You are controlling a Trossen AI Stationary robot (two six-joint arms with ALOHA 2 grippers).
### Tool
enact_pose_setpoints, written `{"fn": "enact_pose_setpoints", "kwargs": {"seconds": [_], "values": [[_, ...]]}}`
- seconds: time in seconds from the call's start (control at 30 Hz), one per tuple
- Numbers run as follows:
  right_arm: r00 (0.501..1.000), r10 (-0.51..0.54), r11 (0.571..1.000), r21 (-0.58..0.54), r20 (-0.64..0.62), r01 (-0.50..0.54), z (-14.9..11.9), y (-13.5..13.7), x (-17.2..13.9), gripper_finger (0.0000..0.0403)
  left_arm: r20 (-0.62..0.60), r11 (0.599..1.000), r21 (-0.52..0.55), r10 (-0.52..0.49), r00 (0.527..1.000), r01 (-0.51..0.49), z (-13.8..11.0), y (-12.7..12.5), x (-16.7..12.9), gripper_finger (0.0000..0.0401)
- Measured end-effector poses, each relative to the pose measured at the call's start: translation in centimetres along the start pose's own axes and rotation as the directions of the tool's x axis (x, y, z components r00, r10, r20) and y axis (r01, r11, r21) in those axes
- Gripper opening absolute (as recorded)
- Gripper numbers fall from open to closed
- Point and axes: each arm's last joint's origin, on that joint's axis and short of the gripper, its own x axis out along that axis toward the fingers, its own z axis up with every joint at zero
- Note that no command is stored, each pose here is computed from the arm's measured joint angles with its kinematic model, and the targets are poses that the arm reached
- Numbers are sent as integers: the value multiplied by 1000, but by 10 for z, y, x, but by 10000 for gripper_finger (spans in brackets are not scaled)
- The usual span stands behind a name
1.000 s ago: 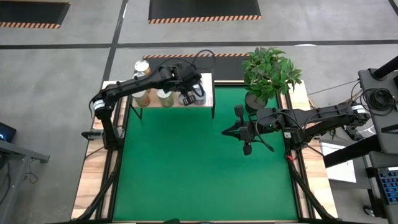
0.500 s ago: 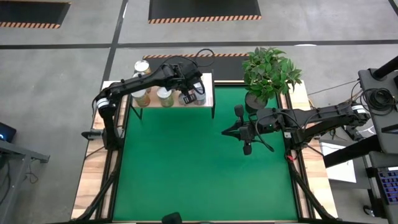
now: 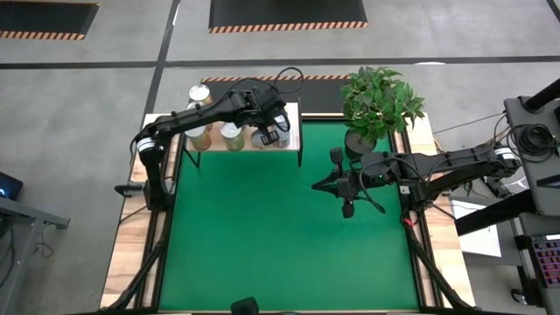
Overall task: Pick and place cans onto a shelf
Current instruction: Adjust the cans on the shelf
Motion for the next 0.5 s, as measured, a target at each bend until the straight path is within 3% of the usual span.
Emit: {"fn": "enact_pose_setpoints", "kwargs": {"seconds": [0.5], "values": [[1000,0,1000,0,-1,0,0,0,0,9,5,1000,13,-20,1000,20,0,-13,-12,1]]}}
